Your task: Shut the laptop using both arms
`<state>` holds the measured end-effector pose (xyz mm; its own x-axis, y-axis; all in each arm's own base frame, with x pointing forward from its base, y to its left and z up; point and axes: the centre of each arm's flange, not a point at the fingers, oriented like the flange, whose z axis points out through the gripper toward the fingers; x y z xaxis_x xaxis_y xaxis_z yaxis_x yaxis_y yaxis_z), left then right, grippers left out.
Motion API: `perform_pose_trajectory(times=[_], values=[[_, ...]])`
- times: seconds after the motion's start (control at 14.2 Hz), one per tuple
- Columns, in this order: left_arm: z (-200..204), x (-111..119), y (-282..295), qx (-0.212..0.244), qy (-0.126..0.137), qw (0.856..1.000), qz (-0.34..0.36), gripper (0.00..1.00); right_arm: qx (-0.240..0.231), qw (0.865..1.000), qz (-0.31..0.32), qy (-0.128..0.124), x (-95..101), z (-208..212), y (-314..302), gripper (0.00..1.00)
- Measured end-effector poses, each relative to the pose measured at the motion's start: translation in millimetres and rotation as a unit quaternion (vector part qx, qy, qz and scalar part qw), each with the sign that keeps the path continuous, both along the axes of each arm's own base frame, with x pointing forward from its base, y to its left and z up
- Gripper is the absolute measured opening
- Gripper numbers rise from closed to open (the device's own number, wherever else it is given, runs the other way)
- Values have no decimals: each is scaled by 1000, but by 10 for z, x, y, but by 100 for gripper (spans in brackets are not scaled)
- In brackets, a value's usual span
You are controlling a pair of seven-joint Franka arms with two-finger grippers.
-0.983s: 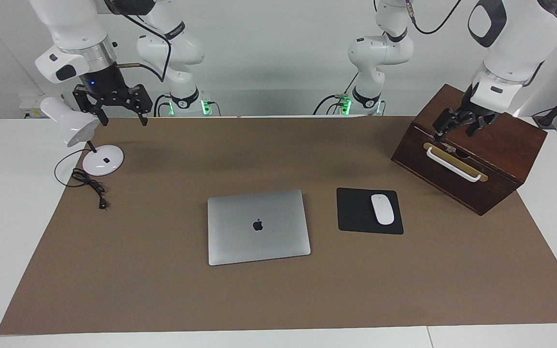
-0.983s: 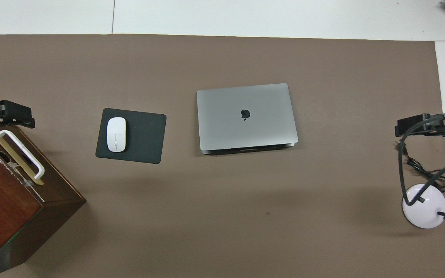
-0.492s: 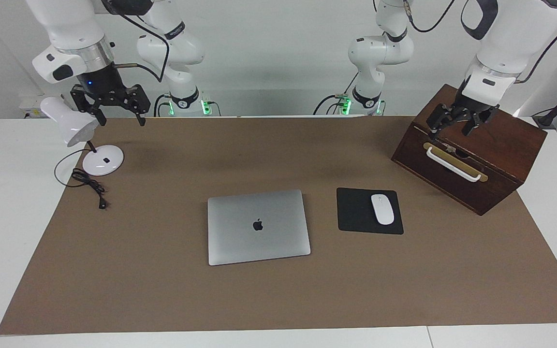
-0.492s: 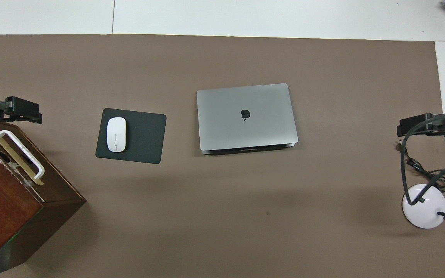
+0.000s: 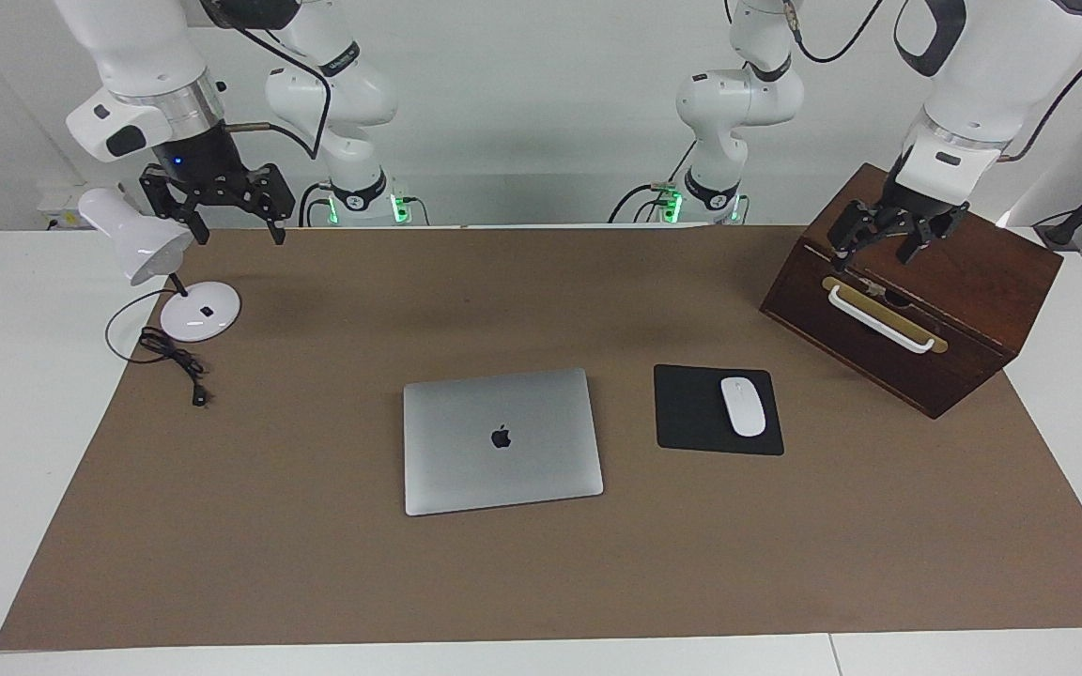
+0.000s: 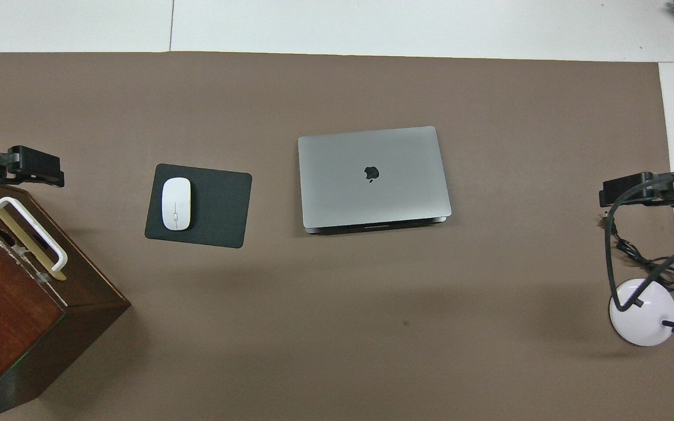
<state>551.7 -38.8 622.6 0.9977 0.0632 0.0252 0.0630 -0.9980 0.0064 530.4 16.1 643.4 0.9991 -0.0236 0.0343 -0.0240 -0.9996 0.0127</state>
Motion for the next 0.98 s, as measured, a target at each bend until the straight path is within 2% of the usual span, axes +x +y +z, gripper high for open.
perform_pose_trajectory(times=[0.98], values=[[5,4,34,0,-1,1000,3,100,0,1000,-2,0,1,0,-26,100]])
